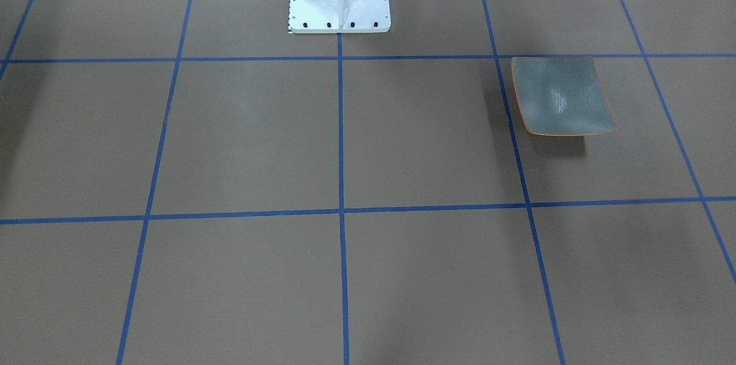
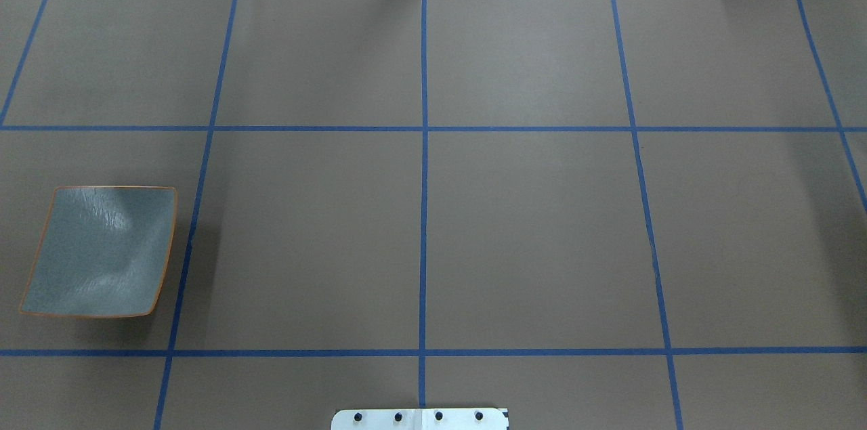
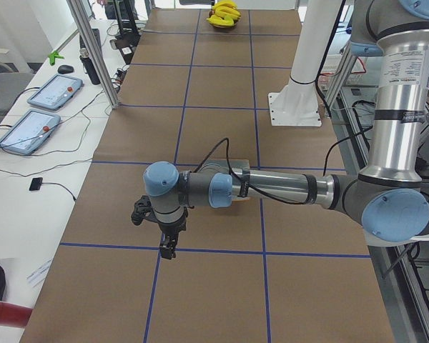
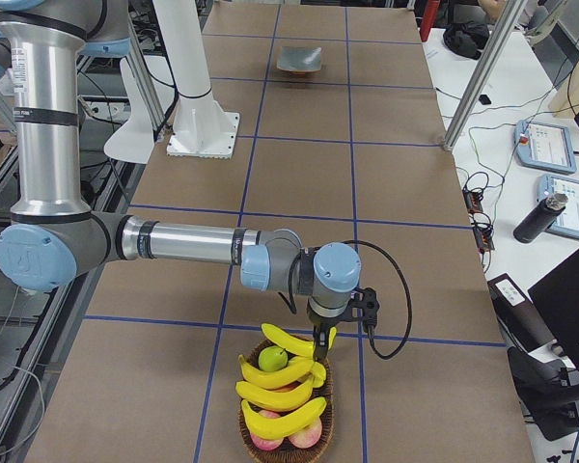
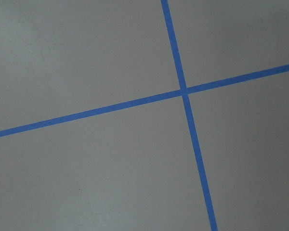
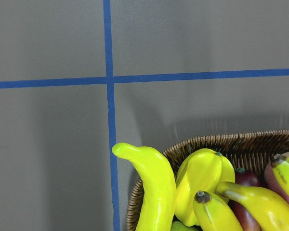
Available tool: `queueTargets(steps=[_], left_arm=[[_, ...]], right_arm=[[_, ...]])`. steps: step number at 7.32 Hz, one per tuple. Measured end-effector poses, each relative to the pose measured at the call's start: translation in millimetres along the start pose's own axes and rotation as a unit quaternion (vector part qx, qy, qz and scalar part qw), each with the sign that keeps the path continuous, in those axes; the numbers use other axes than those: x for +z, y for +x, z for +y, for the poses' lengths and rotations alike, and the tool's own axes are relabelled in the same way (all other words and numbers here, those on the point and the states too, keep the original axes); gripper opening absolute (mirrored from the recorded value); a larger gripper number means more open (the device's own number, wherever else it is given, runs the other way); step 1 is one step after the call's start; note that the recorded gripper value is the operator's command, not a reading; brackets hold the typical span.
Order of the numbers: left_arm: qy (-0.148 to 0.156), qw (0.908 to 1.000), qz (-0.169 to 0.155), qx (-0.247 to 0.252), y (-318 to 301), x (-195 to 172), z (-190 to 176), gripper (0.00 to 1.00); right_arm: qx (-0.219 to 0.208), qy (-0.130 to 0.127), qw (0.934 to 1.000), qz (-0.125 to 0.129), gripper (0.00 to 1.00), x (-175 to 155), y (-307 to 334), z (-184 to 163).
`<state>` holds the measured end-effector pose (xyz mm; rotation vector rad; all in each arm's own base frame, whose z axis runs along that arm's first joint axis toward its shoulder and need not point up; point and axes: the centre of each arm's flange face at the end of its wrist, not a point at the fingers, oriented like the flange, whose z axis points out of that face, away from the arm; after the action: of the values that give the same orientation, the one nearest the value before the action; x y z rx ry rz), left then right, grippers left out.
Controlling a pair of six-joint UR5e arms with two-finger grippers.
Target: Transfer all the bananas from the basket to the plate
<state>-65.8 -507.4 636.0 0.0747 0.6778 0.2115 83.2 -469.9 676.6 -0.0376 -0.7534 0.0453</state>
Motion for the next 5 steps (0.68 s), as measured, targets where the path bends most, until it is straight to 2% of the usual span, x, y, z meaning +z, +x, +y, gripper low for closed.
queueTargets(steps=[5], left_arm=[[0.002, 1.0, -0.001, -0.001, 1.0, -2.4, -1.4, 1.0]], right_arm=[[-0.001, 0.005, 1.0, 0.0, 1.0, -4.7, -0.5, -0.2]])
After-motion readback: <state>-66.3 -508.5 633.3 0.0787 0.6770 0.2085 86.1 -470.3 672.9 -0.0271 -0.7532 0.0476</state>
